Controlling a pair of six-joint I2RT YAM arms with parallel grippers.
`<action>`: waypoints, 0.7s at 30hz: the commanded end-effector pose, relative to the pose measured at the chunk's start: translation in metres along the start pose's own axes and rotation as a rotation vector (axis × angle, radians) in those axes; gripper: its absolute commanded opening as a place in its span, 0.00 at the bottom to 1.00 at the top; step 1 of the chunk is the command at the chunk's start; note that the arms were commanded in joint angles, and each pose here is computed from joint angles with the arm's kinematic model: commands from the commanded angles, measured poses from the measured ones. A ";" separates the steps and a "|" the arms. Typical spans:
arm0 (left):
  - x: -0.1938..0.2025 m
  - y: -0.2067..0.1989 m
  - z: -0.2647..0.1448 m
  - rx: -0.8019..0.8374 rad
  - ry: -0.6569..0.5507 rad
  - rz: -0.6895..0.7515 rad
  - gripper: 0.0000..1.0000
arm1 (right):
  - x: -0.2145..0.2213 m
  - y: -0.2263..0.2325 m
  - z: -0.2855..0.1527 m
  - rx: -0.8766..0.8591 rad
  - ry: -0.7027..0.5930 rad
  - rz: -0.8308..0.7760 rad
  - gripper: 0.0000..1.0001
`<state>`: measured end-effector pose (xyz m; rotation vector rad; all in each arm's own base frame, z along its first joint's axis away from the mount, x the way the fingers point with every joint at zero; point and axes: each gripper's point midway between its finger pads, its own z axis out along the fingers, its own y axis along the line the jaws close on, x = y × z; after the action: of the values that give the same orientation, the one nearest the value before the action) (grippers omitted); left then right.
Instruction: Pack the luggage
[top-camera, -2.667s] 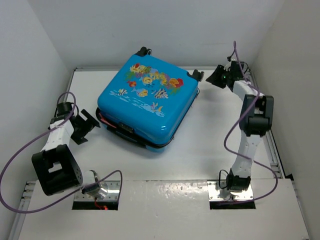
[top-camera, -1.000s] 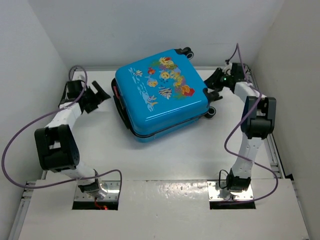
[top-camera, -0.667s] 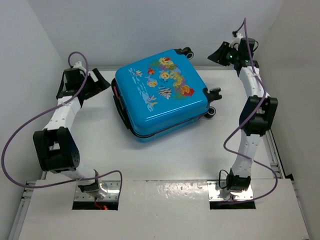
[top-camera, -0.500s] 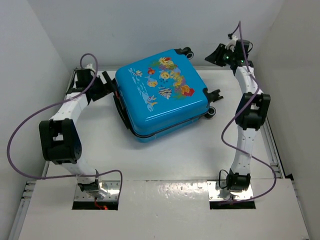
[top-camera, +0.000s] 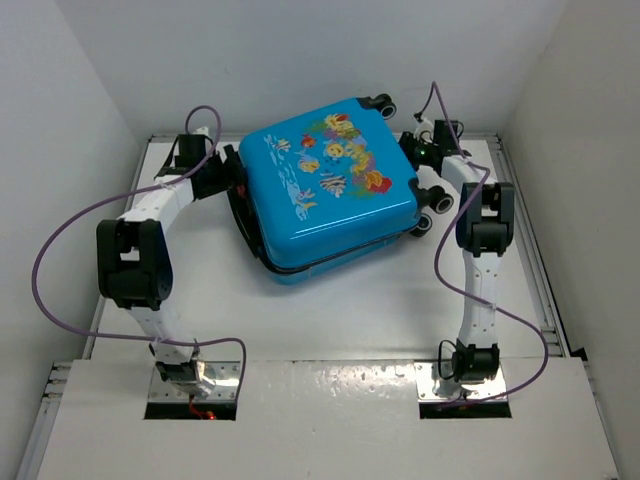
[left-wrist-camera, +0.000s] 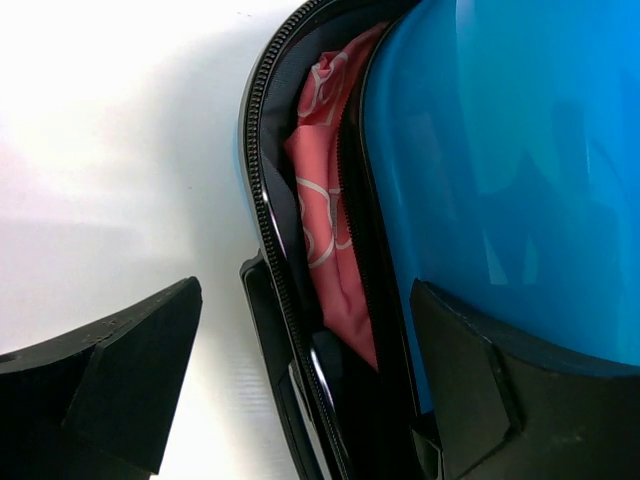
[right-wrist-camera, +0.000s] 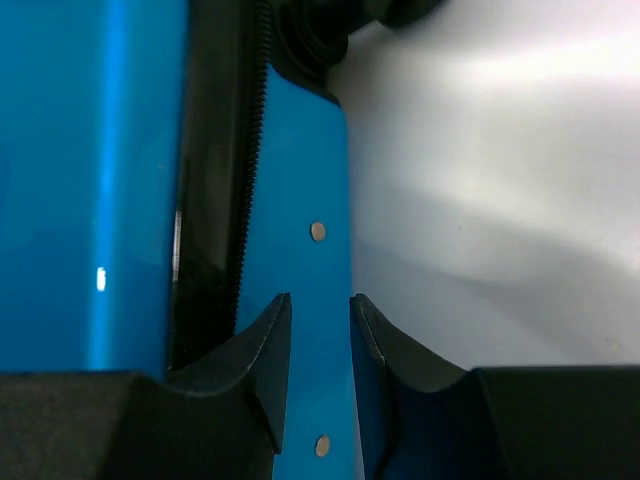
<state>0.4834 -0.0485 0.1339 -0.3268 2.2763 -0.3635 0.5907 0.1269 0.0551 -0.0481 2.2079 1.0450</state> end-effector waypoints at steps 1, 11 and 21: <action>-0.004 -0.069 0.003 0.269 -0.003 0.026 0.92 | -0.023 0.135 0.000 -0.294 -0.034 -0.247 0.31; -0.036 -0.121 -0.053 0.472 -0.170 0.092 0.92 | 0.004 0.214 0.009 -0.383 -0.007 -0.583 0.31; -0.046 -0.136 -0.109 0.482 -0.318 0.209 0.95 | -0.006 0.238 0.027 -0.282 -0.068 -0.761 0.34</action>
<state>0.4612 -0.0363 0.1984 -0.2359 2.0635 -0.2993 0.6017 0.1418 0.0925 -0.5268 2.0523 0.5897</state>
